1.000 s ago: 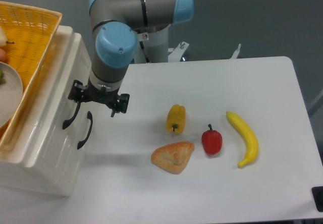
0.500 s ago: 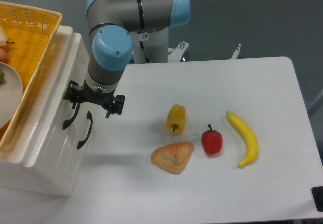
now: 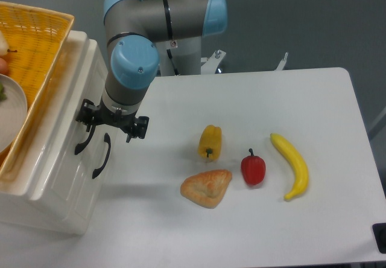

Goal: Slide open the top white drawer
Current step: 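Hook the gripper fingers onto the upper drawer's black handle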

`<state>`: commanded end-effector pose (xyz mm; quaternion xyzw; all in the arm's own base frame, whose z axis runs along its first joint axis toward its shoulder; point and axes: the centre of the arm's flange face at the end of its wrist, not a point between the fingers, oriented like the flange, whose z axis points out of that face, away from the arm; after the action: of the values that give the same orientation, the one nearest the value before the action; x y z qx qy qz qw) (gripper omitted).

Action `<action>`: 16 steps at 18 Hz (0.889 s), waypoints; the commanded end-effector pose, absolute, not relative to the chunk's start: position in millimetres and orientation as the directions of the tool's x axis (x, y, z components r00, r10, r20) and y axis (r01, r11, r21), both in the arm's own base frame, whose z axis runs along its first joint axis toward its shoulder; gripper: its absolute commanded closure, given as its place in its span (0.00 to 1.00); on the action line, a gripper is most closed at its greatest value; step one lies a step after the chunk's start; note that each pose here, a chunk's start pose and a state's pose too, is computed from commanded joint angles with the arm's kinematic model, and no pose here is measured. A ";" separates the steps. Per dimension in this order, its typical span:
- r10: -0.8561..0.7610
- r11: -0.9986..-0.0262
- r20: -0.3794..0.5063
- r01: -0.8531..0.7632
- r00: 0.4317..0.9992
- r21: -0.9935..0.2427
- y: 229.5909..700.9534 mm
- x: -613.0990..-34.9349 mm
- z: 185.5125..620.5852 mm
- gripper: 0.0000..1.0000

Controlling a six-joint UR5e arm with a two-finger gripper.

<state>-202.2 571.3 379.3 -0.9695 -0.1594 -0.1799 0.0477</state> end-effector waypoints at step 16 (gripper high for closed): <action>0.285 -0.950 0.356 0.311 0.890 -0.016 574.5 -195.1 369.8 0.00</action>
<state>-195.1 574.5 369.8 -0.9714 -0.1532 -0.1775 0.0365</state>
